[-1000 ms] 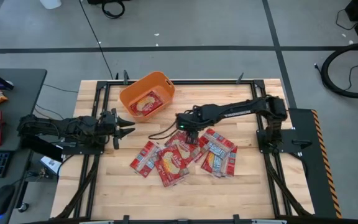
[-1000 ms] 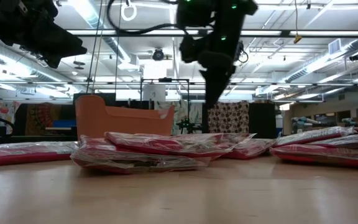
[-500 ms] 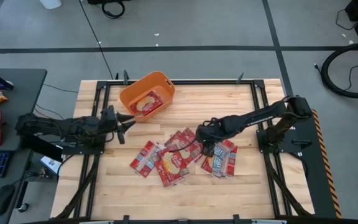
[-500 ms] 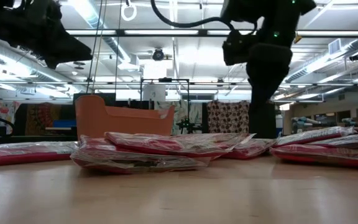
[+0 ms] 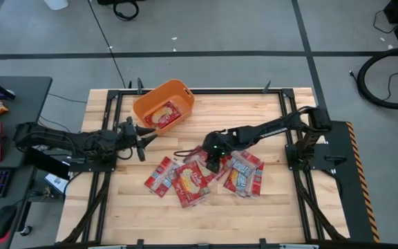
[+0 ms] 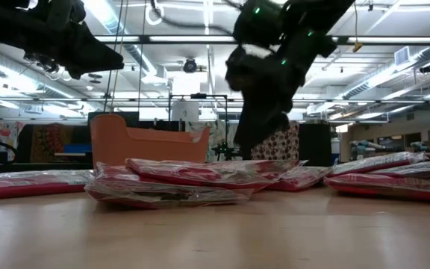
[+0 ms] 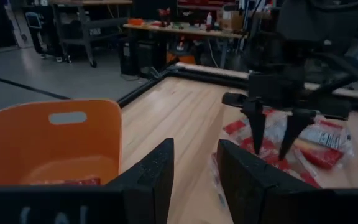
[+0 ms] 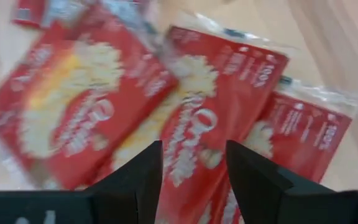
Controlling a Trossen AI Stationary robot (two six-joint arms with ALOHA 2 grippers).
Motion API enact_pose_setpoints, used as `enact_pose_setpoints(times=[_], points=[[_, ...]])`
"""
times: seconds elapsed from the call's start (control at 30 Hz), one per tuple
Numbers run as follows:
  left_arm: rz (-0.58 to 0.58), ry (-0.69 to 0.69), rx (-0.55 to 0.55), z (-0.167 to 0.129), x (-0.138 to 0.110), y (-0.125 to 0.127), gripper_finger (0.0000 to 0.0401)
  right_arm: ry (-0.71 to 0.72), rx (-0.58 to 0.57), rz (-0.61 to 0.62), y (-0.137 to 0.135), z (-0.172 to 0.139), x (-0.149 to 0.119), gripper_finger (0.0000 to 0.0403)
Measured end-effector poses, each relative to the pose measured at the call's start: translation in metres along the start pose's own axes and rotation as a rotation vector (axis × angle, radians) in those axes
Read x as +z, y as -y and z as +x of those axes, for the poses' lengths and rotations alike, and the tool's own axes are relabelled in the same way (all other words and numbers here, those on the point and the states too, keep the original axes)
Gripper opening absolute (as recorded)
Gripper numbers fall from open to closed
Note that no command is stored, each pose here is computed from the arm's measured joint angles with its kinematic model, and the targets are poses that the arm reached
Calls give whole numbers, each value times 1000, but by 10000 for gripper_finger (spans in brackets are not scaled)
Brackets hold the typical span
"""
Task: Sort popcorn bags into baskets
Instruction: Put the red popcorn bag into the orange bin
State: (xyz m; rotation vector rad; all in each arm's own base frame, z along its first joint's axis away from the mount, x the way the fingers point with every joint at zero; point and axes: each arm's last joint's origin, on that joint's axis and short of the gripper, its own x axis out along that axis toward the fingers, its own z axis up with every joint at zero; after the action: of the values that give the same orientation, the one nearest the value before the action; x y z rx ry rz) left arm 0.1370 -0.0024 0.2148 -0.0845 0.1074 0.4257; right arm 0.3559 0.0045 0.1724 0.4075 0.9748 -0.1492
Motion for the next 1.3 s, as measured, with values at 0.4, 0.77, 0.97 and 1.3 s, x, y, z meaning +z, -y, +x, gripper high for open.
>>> enact_pose_setpoints(times=[0.4,0.77,0.97,1.3], points=[[-3,-12,-72,1,-1,3,128,-84,-6,88,10,15,2,201],[0,-11,-72,1,-1,3,128,-134,19,129,17,14,0,200],[-2,-11,-72,1,-1,3,128,-144,25,133,15,21,-2,199],[-9,-18,-99,1,-1,4,128,-142,23,111,12,38,-6,140]])
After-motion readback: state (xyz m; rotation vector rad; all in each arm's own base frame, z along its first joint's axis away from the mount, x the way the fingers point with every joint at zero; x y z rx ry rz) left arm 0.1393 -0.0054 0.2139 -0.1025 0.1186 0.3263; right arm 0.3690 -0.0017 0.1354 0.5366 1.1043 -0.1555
